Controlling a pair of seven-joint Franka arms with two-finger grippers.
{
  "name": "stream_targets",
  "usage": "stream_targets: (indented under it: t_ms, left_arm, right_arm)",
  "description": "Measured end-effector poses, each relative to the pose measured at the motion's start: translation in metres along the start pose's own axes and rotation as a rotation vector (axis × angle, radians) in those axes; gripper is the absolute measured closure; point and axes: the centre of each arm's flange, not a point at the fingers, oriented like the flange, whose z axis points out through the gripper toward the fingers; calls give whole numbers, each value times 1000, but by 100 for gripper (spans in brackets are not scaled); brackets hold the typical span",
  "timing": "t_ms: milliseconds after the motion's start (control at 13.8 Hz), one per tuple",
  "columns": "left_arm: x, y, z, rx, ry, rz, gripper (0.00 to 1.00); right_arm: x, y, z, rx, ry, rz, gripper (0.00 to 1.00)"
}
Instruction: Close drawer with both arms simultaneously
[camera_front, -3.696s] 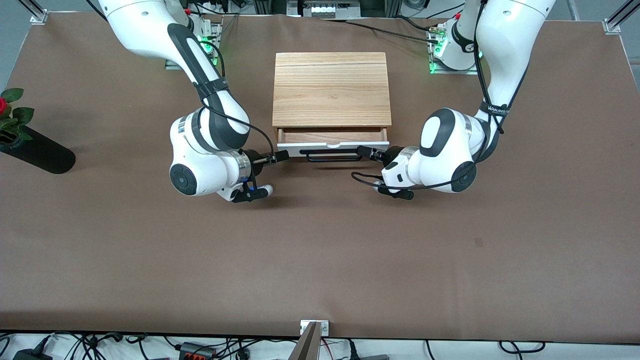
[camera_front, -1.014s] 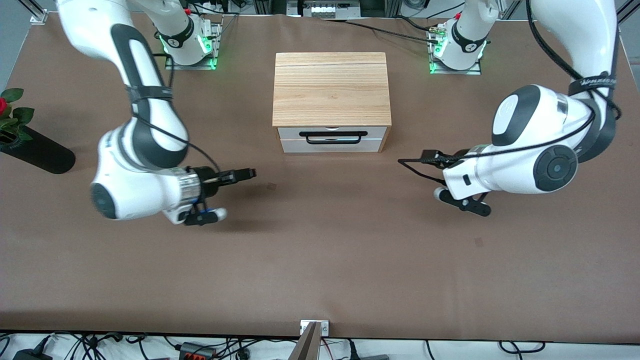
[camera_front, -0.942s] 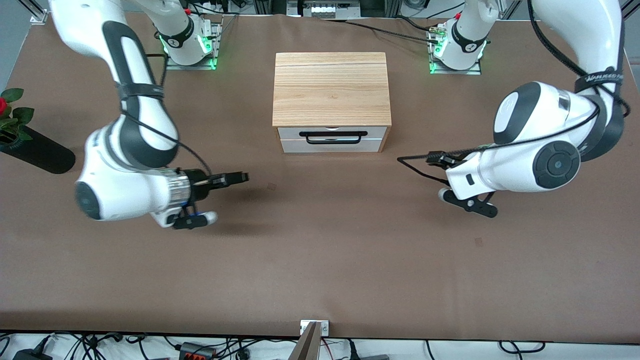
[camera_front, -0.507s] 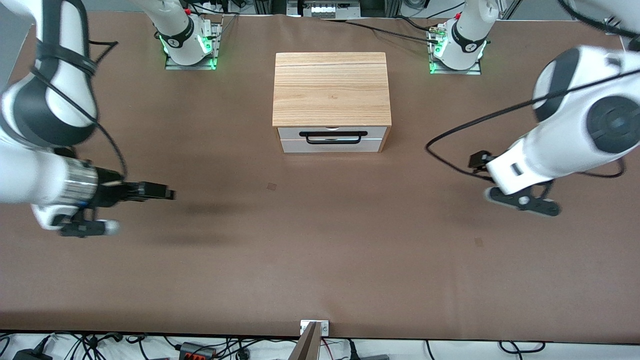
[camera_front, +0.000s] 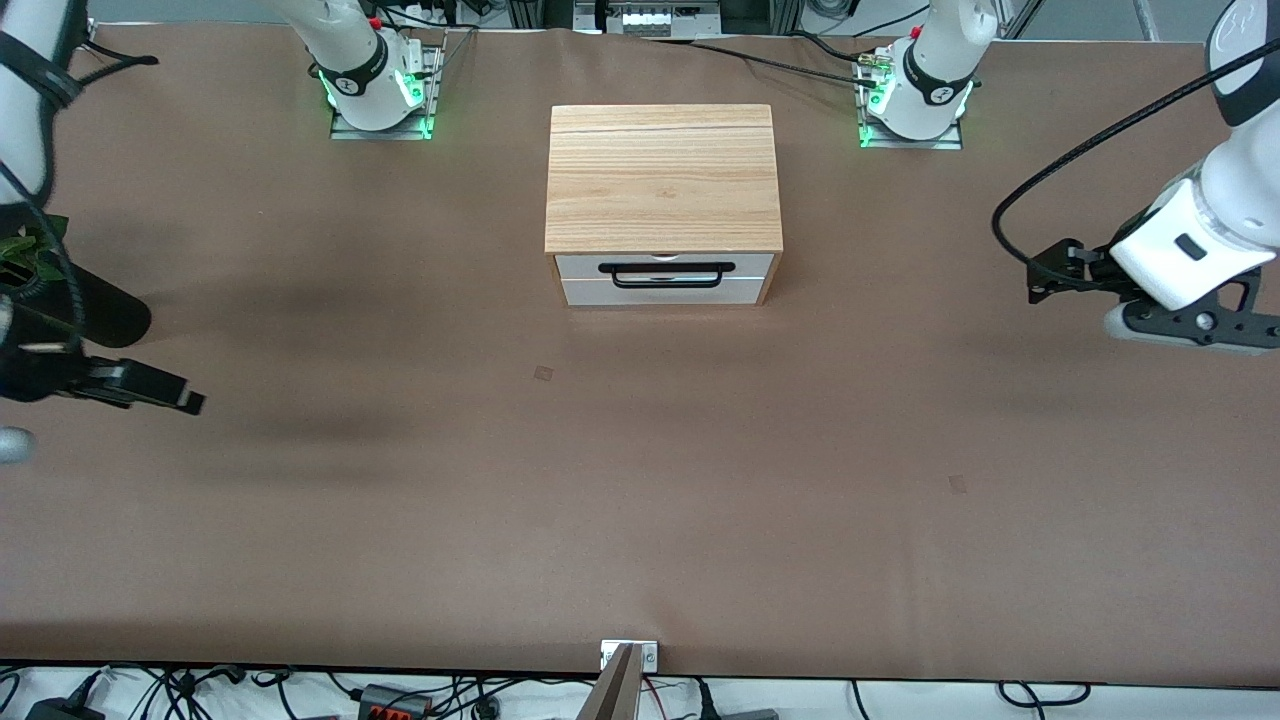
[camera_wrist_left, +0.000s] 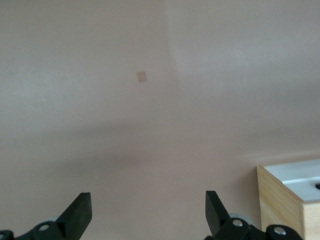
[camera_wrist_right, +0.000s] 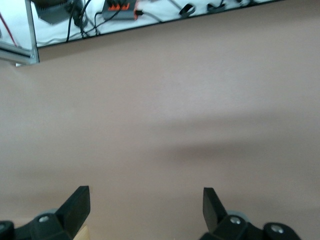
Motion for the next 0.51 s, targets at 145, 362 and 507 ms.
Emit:
stream_targets:
  t_ms: [145,362,507]
  left_arm:
    - [-22,-8,5,2,9,8,0]
    - [-44,-18,5,4,2,13,0]
    - [-50,-27,3,4,-5,0,0]
  right_arm:
    - [-1,9,-10,-8,15,15,0]
    - [-5,17,-18,-56,29,15,0]
    - [-23,26,-29,-126,14,-5,0]
